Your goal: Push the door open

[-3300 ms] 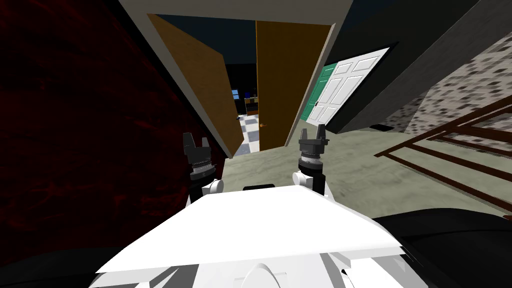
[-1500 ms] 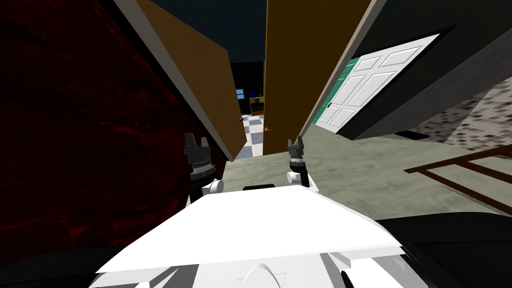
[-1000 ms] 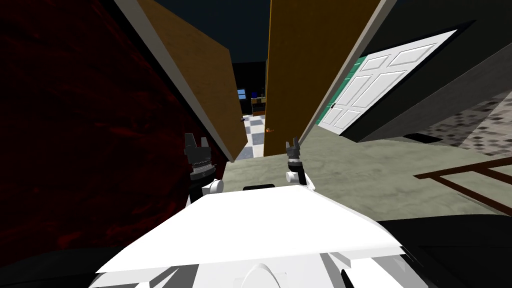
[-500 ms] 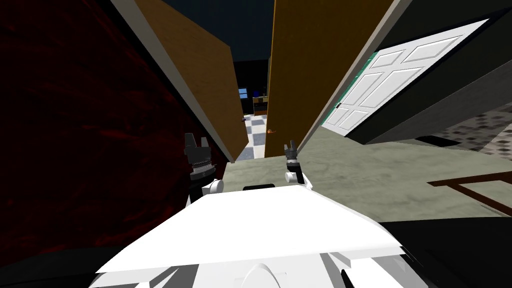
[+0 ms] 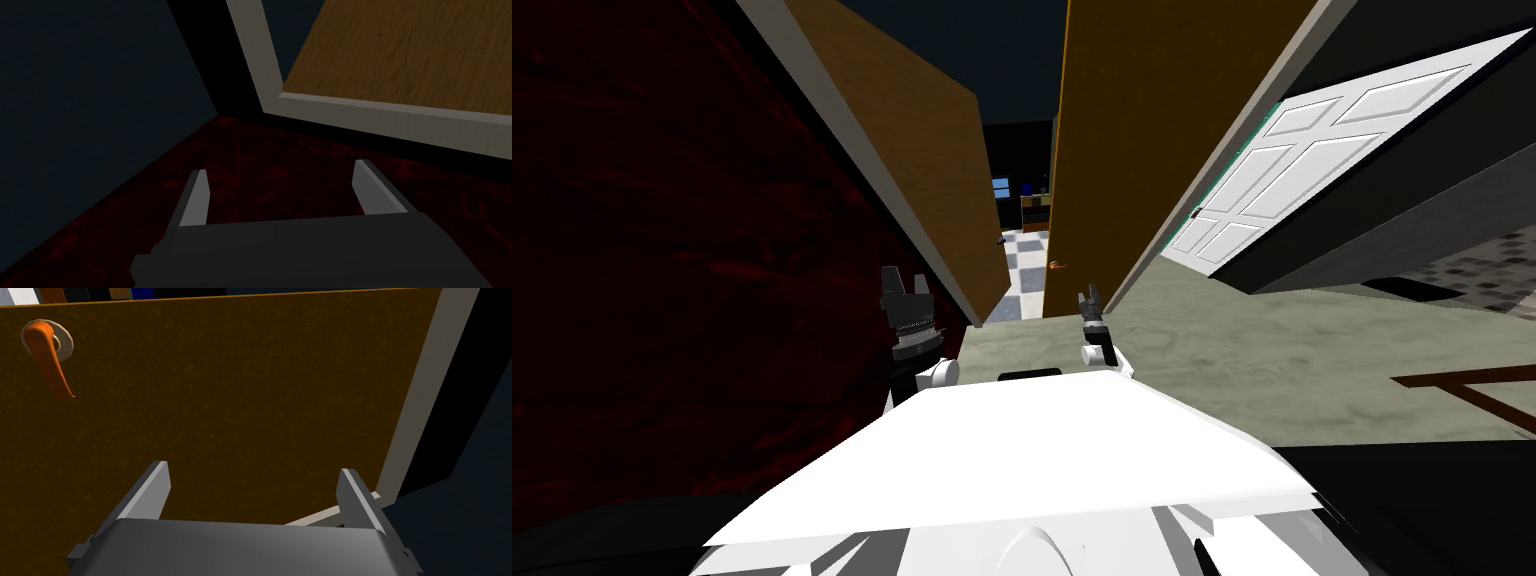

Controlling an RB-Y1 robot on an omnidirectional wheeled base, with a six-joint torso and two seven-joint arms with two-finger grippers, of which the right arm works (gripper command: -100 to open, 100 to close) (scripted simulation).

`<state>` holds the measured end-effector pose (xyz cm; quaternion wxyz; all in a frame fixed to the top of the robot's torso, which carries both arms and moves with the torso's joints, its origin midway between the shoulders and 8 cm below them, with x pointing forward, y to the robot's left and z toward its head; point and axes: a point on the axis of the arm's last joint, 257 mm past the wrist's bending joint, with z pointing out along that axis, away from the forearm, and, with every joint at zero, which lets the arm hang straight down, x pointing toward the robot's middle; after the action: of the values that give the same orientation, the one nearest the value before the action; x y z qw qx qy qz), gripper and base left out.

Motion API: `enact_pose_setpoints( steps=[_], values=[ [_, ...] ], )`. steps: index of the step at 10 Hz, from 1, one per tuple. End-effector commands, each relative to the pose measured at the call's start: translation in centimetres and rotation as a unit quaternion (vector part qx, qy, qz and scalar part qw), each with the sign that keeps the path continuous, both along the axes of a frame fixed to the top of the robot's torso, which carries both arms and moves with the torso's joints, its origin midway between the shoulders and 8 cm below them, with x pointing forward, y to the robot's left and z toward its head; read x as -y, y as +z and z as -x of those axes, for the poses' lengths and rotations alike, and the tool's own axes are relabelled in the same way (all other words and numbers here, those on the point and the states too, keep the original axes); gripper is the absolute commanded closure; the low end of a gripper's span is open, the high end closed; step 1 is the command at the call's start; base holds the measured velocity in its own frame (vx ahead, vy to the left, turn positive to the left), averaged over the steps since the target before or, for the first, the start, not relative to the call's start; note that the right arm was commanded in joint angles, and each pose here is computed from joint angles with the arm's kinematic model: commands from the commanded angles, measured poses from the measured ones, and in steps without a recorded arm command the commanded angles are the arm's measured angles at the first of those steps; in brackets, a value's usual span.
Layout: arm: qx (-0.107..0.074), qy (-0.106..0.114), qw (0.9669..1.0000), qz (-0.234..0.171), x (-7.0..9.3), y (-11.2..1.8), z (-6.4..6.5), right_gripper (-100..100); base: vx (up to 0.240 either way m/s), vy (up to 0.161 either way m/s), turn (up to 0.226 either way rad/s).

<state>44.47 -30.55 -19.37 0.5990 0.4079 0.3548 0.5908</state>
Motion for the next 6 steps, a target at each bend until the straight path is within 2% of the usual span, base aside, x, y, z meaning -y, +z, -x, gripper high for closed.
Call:
enact_pose_setpoints(
  steps=[1, 2, 3, 4, 6],
  values=[
    [-0.012, 0.001, 0.9999, 0.000, 0.2, -1.3, -0.5, -100, 0.098, -0.021, 0.061],
    [-0.016, 0.000, 0.9999, 0.000, 0.2, -1.6, -0.5, -100, 0.072, -0.028, 0.021],
    [-0.025, 0.000, 0.9997, -0.001, 0.4, -2.5, -0.7, -100, 0.056, -0.019, 0.033],
    [-0.025, 0.000, 0.9997, -0.001, 0.4, -2.5, -0.7, -100, 0.039, -0.010, 0.022],
    [-0.039, 0.000, 0.9992, -0.001, 0.6, -4.0, -1.2, -100, 0.055, -0.007, 0.052]
  ],
)
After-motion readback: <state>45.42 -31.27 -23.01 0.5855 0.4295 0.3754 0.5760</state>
